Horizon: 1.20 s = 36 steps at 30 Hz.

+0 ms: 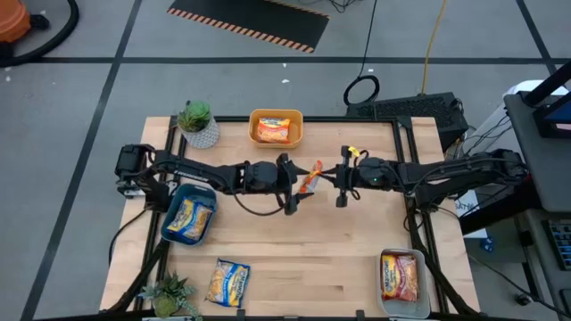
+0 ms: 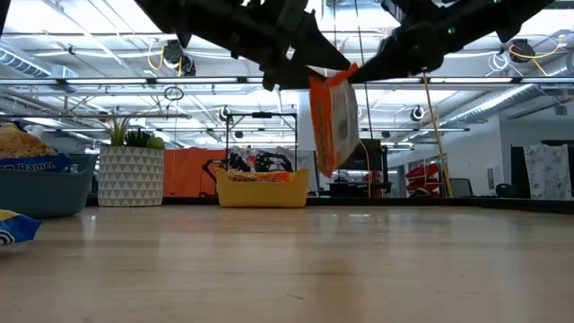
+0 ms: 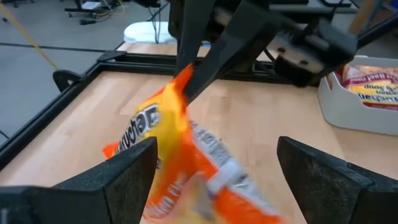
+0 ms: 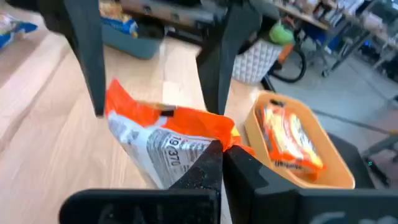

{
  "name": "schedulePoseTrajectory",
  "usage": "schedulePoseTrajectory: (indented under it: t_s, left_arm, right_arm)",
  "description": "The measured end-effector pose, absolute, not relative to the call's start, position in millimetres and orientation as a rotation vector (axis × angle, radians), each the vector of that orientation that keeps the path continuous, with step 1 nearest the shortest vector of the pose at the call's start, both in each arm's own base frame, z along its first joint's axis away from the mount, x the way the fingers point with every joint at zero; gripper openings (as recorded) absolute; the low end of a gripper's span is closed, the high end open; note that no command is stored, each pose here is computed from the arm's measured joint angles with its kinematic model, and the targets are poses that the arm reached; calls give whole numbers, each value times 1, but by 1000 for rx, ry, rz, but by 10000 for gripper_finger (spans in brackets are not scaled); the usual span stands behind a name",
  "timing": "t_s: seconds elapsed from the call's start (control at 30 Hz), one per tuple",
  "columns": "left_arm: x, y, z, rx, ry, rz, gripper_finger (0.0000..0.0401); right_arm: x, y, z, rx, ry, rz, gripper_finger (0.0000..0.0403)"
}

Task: Sort Maruchan noodles
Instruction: Put the orange noodle pack into the yellow bin

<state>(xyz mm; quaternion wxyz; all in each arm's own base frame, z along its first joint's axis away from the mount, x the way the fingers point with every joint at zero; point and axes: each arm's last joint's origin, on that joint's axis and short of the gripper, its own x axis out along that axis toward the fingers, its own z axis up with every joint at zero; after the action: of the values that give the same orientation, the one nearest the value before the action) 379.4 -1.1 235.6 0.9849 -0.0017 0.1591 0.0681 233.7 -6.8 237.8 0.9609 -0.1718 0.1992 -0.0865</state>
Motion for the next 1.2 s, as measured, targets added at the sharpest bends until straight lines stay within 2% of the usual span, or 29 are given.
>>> schedulePoseTrajectory:
  t_s: [0.37, 0.7, 0.9, 1.2]
  left_arm:
    - [383, -4, 233, -82, 295, 165, 333]
    - [390, -41, 213, -36, 300, 219, 333]
    - [387, -62, 209, 2, 286, 314, 333]
    - [387, -75, 197, -42, 294, 375, 333]
  right_arm:
    - [231, -2, 231, -188, 462, -210, 0]
    - [228, 19, 225, -100, 488, -261, 0]
    - [230, 33, 219, -82, 496, -289, 0]
    - [241, 48, 211, -36, 457, -283, 0]
